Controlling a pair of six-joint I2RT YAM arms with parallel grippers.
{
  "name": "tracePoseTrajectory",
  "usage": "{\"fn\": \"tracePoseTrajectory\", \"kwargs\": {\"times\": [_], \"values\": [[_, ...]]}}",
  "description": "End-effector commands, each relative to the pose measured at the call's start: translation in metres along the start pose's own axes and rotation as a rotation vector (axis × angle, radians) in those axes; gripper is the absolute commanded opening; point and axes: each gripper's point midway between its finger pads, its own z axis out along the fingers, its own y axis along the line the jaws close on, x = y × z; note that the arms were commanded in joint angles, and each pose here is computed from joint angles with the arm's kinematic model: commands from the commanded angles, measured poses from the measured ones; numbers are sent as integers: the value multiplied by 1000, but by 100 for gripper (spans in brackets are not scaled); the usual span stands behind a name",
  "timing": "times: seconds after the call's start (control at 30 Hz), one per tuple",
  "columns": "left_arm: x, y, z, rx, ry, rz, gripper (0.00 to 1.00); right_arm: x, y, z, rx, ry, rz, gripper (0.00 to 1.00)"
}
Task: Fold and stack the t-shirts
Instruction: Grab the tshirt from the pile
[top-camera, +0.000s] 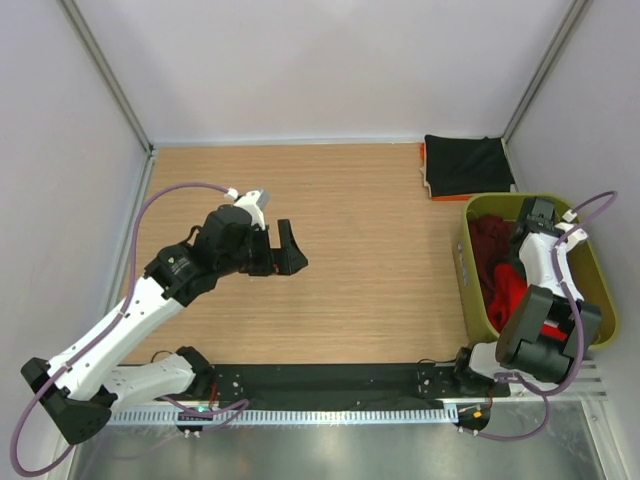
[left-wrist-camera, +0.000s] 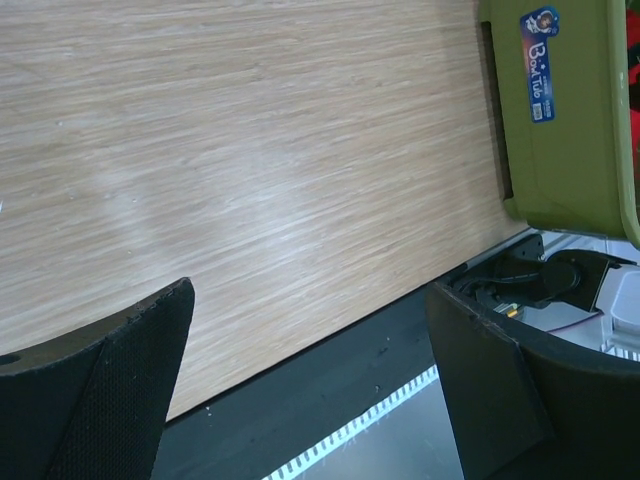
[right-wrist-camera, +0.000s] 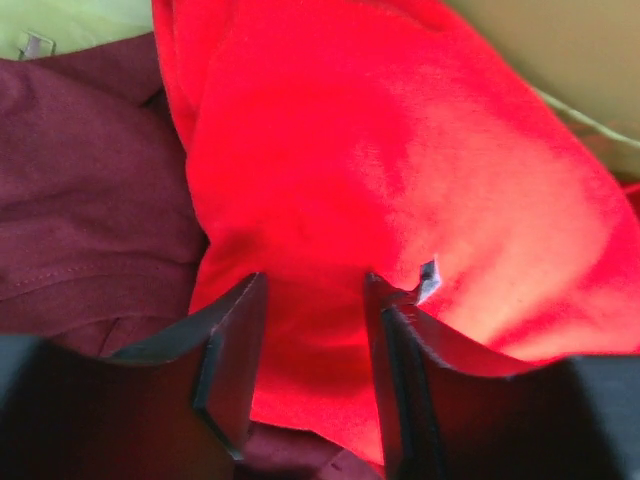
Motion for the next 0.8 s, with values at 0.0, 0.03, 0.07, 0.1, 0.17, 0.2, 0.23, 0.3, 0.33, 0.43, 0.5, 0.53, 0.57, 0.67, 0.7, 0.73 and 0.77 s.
{"fn": "tracePoseTrajectory", "kwargs": {"times": [0.0, 0.03, 0.07, 0.1, 0.17, 0.2, 0.23, 0.3, 0.33, 0.43, 0.5, 0.53, 0.57, 0.67, 0.7, 0.73, 0.77], "values": [[-9, -3, 2, 9, -40, -13, 97, -12, 13, 5, -46, -39, 42, 46], [-9, -2, 2, 8, -39, -12, 97, -15, 15, 3, -57, -41, 46, 40], [-8, -2, 1, 7, -38, -12, 97, -16, 16, 1, -64, -37, 44, 26], [-11, 2, 1, -15, -55, -9, 96, -18, 20, -5, -95, -32, 43, 16], [-12, 4, -2, -22, -66, -8, 97, -34, 22, -24, -128, -41, 54, 1], [-13, 3, -4, -19, -72, -6, 96, -45, 24, -40, -172, -63, 71, 1], [-15, 3, -6, -15, -82, -5, 96, -69, 30, -62, -226, -105, 96, 1], [-17, 1, -9, -2, -97, -6, 96, -86, 31, -95, -299, -120, 97, 1], [-18, 0, -11, 7, -106, -10, 96, -108, 46, -133, -437, -140, 111, 1], [-19, -3, -15, 33, -137, -34, 97, -132, 64, -221, -723, -178, 94, 1], [-20, -2, -18, 32, -146, -42, 96, -144, 68, -264, -859, -233, 82, 1], [-20, -3, -19, 34, -147, -42, 96, -154, 62, -284, -891, -278, 94, 1], [-20, -2, -21, 34, -149, -48, 97, -157, 50, -273, -795, -283, 117, 1], [-14, 0, -21, 32, -135, -62, 97, -145, 18, -224, -496, -227, 137, 6], [-14, 0, -23, 35, -139, -66, 97, -139, 13, -212, -445, -211, 137, 12], [-11, 1, -23, 39, -131, -67, 97, -119, 12, -189, -394, -157, 114, 18], [-7, 4, -22, 33, -123, -71, 97, -116, 11, -183, -391, -172, 125, 29]]}}
